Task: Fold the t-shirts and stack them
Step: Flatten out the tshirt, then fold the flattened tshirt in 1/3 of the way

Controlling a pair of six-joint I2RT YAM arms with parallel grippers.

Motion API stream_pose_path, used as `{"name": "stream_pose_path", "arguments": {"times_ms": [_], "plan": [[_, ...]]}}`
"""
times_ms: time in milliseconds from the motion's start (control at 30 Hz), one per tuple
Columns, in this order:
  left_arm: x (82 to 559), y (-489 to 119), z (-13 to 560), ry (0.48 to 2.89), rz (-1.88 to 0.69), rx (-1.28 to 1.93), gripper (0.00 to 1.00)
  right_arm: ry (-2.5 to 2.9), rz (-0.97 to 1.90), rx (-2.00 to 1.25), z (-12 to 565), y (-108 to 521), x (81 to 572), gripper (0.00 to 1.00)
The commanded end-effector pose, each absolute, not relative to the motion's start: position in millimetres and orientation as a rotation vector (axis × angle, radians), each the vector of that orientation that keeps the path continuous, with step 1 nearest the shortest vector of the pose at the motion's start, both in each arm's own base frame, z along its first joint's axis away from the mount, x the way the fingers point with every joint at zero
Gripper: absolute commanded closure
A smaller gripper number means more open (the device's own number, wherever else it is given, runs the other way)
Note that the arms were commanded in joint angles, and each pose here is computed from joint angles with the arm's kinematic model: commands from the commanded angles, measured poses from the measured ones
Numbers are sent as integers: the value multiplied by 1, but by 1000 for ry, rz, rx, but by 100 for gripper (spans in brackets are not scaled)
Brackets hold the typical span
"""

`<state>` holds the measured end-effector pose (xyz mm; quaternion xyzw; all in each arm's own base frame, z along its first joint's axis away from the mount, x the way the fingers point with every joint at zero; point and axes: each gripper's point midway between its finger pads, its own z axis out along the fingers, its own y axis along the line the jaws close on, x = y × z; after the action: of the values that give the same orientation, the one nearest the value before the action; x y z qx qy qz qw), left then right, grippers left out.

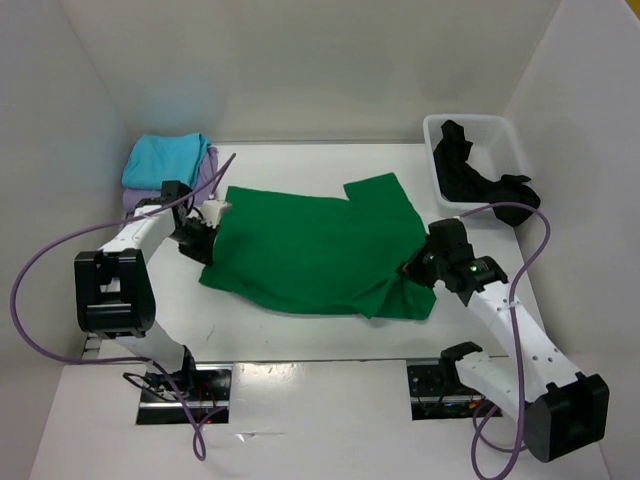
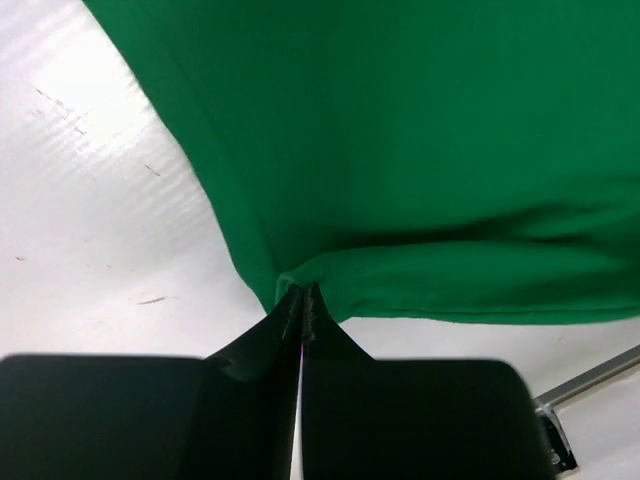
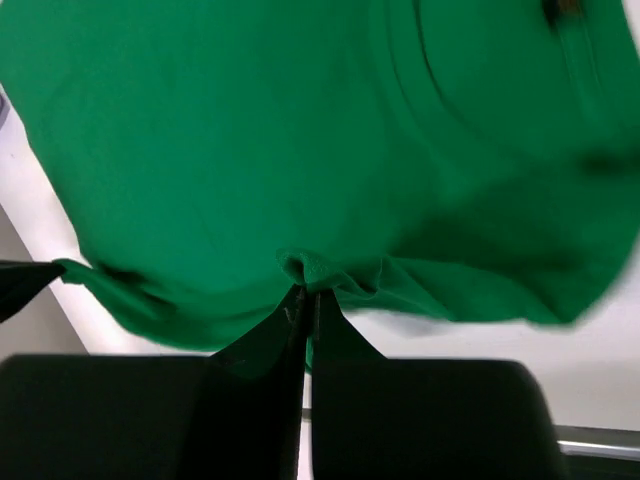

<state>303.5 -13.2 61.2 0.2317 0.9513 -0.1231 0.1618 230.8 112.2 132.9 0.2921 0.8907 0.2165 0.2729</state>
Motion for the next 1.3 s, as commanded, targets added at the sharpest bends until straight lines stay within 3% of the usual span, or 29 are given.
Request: {"name": "stream_pose_path", "arguments": {"times_ms": [0,567,1033,1267], "plan": [[293,-7,64,2722,-348,664,100,2358,602,813,135,117,243,100],[344,-7,103,2665,-345,585,100,2450,283,756,105,90,315,100],[370,-3,105,2675,-336,548,99,2411,198,850,101,48,330,100],[379,-8,68,2761,-401,543,95,2476,164,833,79,47,341,100]]}}
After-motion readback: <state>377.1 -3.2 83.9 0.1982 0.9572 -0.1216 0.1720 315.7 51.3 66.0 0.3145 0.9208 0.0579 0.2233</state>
